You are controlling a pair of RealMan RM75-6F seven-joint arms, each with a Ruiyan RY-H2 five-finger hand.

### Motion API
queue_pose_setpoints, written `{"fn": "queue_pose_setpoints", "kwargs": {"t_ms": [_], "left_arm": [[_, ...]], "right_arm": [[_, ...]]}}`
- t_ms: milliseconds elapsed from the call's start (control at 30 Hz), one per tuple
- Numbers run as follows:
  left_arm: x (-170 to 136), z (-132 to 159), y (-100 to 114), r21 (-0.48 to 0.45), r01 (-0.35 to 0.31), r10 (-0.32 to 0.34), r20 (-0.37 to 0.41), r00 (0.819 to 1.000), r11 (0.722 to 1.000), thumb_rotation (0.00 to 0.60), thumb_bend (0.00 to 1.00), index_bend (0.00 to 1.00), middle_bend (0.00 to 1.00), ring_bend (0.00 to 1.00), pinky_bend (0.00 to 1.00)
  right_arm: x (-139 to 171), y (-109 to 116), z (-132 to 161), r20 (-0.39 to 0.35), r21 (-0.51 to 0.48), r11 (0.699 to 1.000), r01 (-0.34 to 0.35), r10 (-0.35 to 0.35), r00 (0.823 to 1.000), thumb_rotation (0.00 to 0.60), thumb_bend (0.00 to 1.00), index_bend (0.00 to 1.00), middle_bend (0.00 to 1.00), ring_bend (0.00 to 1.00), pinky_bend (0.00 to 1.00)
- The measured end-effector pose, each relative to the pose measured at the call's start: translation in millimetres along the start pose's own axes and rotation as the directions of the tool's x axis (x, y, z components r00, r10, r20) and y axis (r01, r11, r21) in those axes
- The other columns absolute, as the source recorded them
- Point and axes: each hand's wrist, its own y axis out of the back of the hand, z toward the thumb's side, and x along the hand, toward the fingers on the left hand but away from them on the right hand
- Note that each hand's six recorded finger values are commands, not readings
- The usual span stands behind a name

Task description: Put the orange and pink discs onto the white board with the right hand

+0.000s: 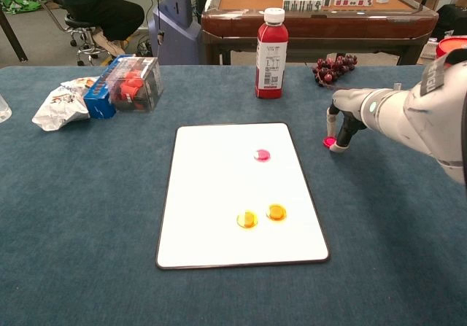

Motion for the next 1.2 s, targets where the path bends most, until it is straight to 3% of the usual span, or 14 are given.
{"fn": "queue_pose_setpoints", "kwargs": {"t_ms": [367,633,933,1200], "left_arm": [[1.8,3.0,1.3,0.001,-0.003,0.003,0.007,1.0,1.0,0.6,0.29,0.14,0.24,0.26,0.51],[3.8,7.2,6.3,-0.013,-0.02,0.02,0.014,1.0,1.0,0.6,0.29,0.14,0.24,0.26,0.51],[3.0,6.4,7.6,-0.025,-0.028,0.029,0.01,1.0,0.999,0.6,0.29,0.14,0.24,0.26,0.51],[2.5,3.8,7.5,-0.035,-0.03,0.03,0.004,1.0,0.999,0.6,0.29,0.14,0.24,0.26,0.51]], "right_arm": [[22.3,29.4,6.8,-0.066,-0.021,0.998,0.06,-0.062,0.996,0.6,0.32,0.49,1.0,1.0,1.0],[47.9,46.3,31.1,-0.156,-0.017,0.994,0.107,-0.108,0.982,0.6,0.32,0.49,1.0,1.0,1.0],[71.0,42.3,71.9,-0.264,0.011,0.992,0.123,-0.116,0.957,0.6,0.32,0.49,1.0,1.0,1.0],[79.2,30.1,93.3,-0.306,0.047,0.992,0.12,-0.1,0.947,0.6,0.32,0.49,1.0,1.0,1.0]]}}
